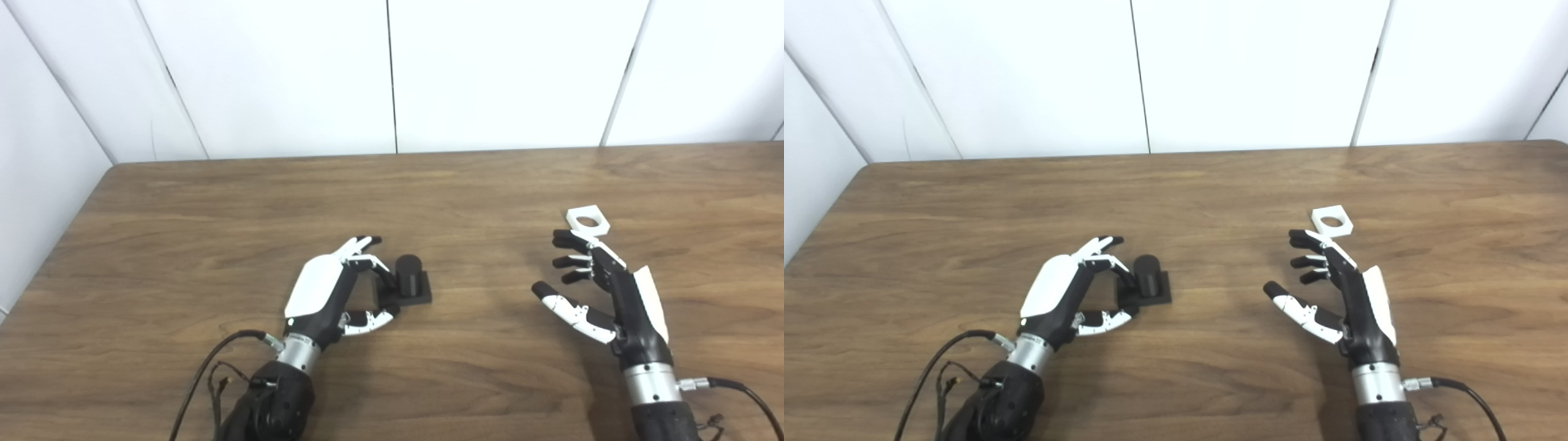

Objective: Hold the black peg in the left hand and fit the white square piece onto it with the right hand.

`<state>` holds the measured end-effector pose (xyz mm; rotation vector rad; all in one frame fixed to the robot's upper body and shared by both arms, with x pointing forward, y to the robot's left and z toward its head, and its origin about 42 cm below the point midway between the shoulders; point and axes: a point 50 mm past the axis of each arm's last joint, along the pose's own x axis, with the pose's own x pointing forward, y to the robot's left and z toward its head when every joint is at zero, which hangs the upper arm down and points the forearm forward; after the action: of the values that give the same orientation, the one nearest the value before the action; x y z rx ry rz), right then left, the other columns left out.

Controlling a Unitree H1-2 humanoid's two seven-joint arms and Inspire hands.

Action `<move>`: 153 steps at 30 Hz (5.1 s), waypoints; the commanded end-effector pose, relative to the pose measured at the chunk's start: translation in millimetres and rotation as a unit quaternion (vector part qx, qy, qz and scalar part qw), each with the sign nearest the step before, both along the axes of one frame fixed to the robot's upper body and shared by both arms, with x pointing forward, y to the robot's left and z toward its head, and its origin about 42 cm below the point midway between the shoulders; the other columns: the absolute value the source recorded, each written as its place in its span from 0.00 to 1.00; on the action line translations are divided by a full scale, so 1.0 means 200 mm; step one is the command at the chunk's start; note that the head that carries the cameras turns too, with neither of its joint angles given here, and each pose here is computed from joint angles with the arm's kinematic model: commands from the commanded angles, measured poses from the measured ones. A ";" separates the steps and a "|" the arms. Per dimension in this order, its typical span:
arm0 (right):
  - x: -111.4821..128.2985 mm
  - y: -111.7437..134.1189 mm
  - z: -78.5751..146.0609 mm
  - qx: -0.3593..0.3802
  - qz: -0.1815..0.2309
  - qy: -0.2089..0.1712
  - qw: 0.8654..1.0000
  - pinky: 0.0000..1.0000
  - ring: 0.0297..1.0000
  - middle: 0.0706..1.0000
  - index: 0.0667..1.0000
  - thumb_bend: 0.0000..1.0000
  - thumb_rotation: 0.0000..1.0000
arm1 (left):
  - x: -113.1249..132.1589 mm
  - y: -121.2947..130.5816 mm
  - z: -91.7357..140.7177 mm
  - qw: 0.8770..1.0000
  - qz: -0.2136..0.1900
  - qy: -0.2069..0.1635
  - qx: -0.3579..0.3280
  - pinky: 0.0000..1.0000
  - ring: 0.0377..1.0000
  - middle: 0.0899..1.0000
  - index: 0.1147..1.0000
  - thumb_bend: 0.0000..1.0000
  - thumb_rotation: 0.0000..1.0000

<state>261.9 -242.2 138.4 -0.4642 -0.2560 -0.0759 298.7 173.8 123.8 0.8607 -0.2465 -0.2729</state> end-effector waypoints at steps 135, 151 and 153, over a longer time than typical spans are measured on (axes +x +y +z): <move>1.04 -0.47 0.59 -0.438 0.136 0.214 0.862 0.79 0.92 0.95 0.87 0.65 0.25 | -0.06 0.05 -0.01 1.000 -0.006 -0.009 -0.010 0.81 0.92 0.89 0.42 0.52 0.06; 1.09 -0.50 0.50 -0.471 0.101 0.215 0.849 0.73 0.87 0.89 0.62 0.55 0.28 | -0.05 0.07 0.01 1.000 -0.007 -0.011 -0.006 0.80 0.92 0.89 0.42 0.52 0.07; 1.08 -0.50 0.50 -0.474 0.099 0.221 0.847 0.73 0.87 0.89 0.61 0.53 0.31 | -0.05 0.07 0.01 1.000 -0.006 -0.012 -0.006 0.80 0.92 0.89 0.42 0.52 0.07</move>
<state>473.9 -336.1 228.0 -1.3950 0.1192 0.4089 285.4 182.4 118.5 0.8276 -0.2577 -0.2838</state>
